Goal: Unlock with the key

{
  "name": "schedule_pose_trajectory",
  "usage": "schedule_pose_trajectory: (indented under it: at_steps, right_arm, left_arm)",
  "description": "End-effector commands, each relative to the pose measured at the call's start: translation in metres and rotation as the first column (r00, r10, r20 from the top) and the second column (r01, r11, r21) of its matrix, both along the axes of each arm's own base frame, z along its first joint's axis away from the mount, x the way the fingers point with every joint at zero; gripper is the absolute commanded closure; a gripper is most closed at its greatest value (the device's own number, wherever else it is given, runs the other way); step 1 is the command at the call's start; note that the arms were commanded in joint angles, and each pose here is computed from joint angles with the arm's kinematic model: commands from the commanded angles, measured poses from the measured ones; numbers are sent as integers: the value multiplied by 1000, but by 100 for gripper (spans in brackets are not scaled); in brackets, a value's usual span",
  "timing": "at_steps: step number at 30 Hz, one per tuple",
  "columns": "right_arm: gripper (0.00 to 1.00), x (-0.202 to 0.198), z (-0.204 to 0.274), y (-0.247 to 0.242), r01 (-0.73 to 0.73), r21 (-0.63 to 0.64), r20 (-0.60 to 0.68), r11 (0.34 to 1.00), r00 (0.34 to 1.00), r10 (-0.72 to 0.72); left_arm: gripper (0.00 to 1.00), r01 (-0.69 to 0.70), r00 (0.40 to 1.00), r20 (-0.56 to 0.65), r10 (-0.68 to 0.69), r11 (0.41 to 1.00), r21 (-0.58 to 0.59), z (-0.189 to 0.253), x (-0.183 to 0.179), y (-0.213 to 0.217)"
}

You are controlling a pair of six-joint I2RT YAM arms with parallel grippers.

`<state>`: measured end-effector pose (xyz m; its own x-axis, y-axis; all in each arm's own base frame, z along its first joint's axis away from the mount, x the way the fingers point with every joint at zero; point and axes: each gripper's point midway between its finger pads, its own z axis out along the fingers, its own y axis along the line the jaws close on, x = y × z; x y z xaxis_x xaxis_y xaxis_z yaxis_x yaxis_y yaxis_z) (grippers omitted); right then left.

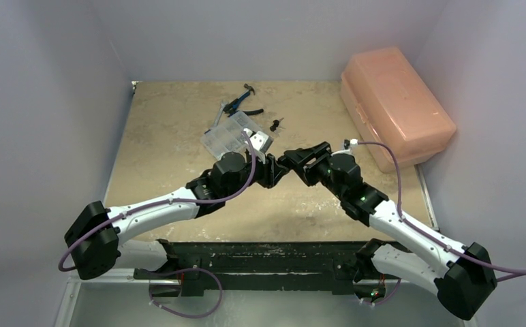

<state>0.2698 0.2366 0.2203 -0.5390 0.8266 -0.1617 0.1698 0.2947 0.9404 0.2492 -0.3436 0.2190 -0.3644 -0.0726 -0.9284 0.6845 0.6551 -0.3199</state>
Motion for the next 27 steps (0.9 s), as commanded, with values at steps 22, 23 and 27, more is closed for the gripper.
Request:
schedule_pose_trajectory:
  at_steps: [22,23,27]
  right_arm:
    - [1,-39,97,-8,-168,145,607,975,793,47]
    - [1,-42,96,-9,-180,161,612,970,790,45]
    - [3,-46,87,-3,-221,150,607,964,790,86]
  left_arm:
    - [100,-20,999,-40,1,877,-481,104,-19,31]
    - [100,-22,999,-43,1,868,-495,107,-20,32]
    - [100,-45,999,-46,25,855,-517,112,-20,39]
